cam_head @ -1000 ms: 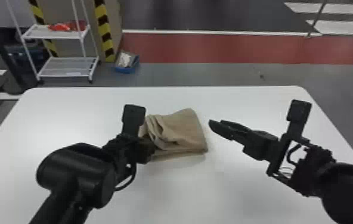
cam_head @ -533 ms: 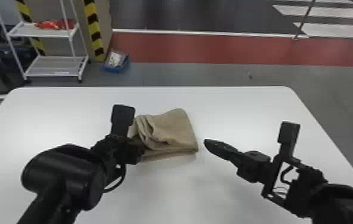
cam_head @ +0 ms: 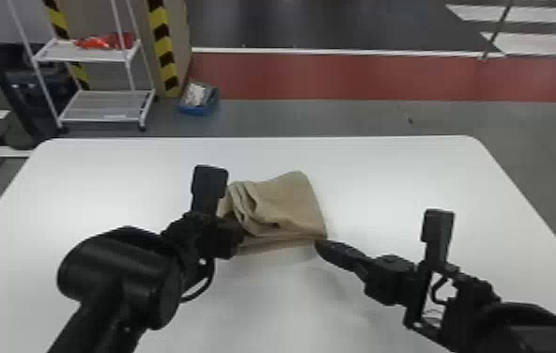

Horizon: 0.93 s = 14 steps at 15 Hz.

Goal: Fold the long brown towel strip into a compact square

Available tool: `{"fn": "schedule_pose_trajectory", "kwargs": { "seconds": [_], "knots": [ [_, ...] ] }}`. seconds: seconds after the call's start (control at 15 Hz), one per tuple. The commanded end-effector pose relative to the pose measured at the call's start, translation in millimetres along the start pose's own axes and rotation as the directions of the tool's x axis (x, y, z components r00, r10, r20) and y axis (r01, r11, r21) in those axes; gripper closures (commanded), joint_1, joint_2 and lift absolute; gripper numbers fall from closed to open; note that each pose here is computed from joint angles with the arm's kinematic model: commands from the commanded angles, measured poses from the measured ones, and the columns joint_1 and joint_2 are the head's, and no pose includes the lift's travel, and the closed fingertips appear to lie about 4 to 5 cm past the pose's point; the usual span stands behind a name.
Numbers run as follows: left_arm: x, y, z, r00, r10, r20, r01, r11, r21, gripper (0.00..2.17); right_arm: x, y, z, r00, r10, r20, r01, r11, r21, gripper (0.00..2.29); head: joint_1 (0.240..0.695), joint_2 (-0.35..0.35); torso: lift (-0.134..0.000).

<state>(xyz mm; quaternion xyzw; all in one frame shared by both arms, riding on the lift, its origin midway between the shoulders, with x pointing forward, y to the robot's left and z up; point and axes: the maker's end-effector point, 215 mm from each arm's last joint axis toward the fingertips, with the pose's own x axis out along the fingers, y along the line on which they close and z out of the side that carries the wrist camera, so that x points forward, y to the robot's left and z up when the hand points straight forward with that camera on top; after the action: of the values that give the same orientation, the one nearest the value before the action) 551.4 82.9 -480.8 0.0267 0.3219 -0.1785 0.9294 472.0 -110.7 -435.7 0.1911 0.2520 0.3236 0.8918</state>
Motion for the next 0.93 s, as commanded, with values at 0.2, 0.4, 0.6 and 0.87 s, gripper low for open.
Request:
{"fn": "schedule_pose_trajectory", "kwargs": {
  "seconds": [0.2, 0.4, 0.6, 0.87],
  "knots": [
    [-2.6, -4.2, -2.7, 1.0, -0.006, -0.001, 0.006, 1.0, 0.003, 1.89, 21.5, -15.3, 3.4, 1.0, -0.027, -0.014, 0.026, 1.0, -0.002, 2.1, 0.695, -0.029, -0.128],
    [-9.7, -6.8, -2.9, 1.0, -0.012, -0.002, 0.012, 1.0, 0.002, 1.89, 28.7, -24.4, 11.3, 0.999, -0.048, -0.014, 0.048, 0.999, -0.008, 2.1, 0.695, -0.031, -0.128],
    [-23.1, -10.5, 2.4, 1.0, -0.021, 0.001, 0.021, 1.0, 0.0, 1.89, 33.3, -33.2, 20.7, 0.998, -0.068, -0.012, 0.068, 0.998, -0.02, 2.1, 0.695, -0.033, -0.128],
    [-48.5, -5.7, -6.2, 1.0, -0.023, -0.022, 0.022, 0.999, -0.023, 1.89, 49.6, -59.2, 30.5, 0.993, -0.112, -0.037, 0.111, 0.993, -0.028, 2.1, 0.695, -0.041, -0.128]
  ]
}}
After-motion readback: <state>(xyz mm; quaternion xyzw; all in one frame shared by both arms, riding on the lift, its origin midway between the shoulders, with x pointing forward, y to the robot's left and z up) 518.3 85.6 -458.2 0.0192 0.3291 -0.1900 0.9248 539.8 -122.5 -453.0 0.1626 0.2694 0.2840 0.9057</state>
